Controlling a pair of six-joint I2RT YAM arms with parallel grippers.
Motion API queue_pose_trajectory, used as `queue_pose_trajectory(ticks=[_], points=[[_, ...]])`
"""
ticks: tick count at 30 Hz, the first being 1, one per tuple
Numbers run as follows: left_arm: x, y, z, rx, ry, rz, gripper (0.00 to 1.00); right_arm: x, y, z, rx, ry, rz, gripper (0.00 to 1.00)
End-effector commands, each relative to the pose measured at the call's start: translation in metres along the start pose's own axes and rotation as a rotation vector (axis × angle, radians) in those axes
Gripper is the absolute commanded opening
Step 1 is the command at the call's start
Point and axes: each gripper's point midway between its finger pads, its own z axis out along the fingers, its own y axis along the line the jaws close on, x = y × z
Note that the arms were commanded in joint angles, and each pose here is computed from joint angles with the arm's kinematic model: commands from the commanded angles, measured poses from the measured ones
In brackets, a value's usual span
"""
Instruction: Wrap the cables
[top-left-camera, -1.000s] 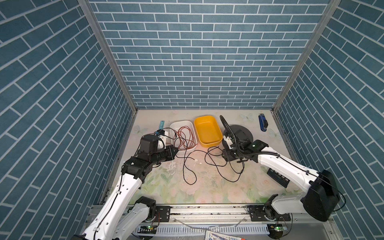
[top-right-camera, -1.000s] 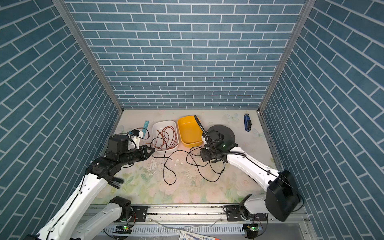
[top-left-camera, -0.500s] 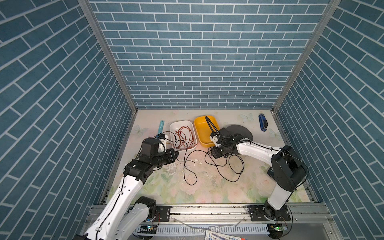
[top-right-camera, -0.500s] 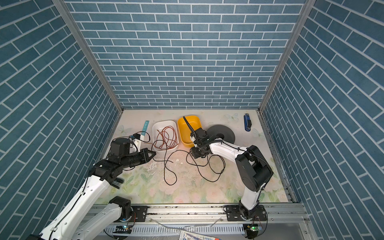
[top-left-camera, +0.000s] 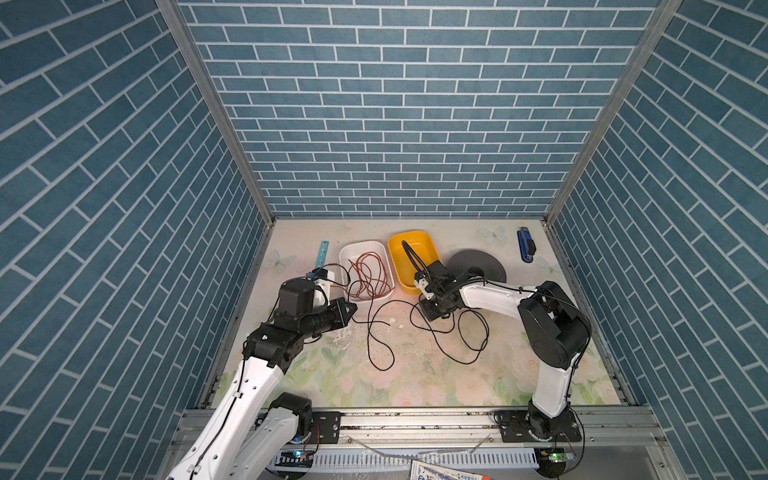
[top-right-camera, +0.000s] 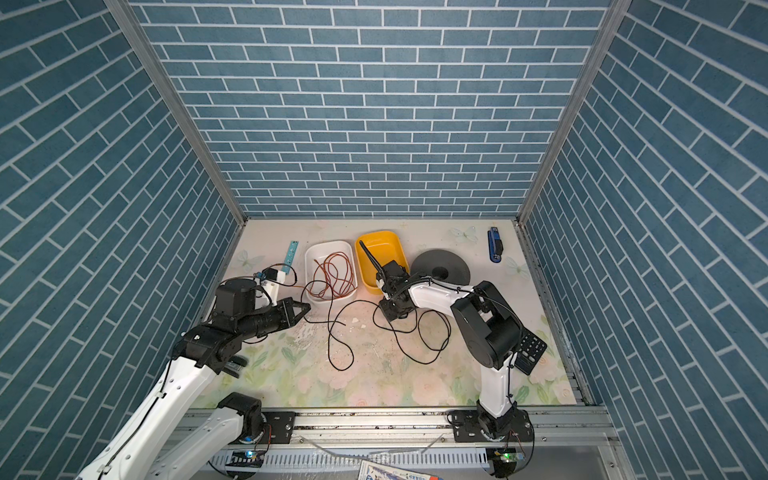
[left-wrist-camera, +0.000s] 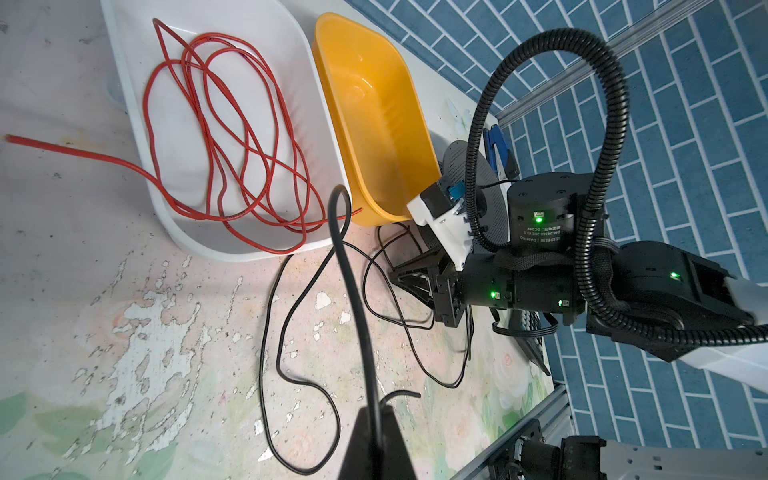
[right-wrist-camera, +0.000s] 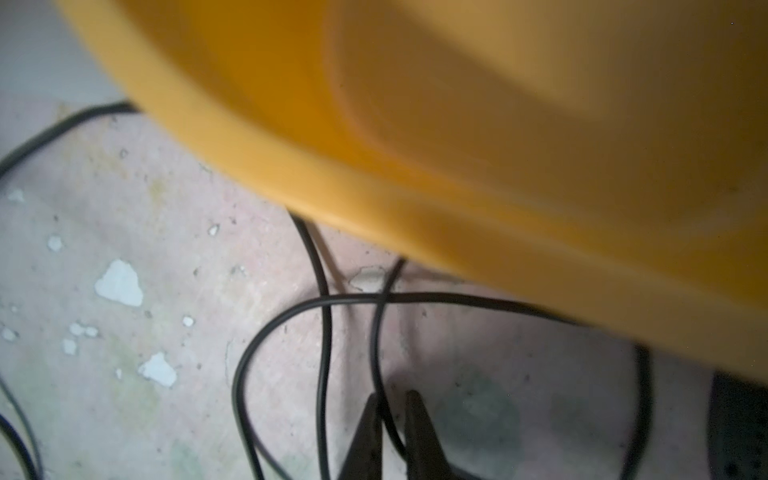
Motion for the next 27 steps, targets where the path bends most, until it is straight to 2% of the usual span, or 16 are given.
queue_pose_trajectory(ticks=[1,6,9,15,19,23,27], points=[[0.004,0.005,-0.003,-0.013,0.01,-0.006,0.0,-0.011,-0.003,-0.016,0.042,-0.039,-0.004,0.0],[-0.005,0.002,-0.012,-0.038,-0.002,0.031,0.0,-0.002,0.004,-0.061,0.008,-0.062,0.02,0.0],[-0.014,-0.003,-0.019,-0.042,-0.018,0.054,0.0,0.005,-0.005,-0.096,0.045,-0.115,0.061,0.0],[-0.031,-0.02,-0.027,-0.016,-0.044,0.092,0.0,0.034,-0.052,-0.161,0.112,-0.234,0.29,0.0],[-0.044,-0.033,-0.036,-0.012,-0.063,0.134,0.0,0.054,-0.081,-0.211,0.166,-0.361,0.413,0.0],[-0.06,-0.041,-0.046,-0.043,-0.084,0.182,0.0,0.074,-0.115,-0.263,0.3,-0.471,0.502,0.0],[-0.07,-0.05,-0.054,-0.05,-0.097,0.209,0.0,0.097,-0.149,-0.305,0.461,-0.531,0.624,0.0]])
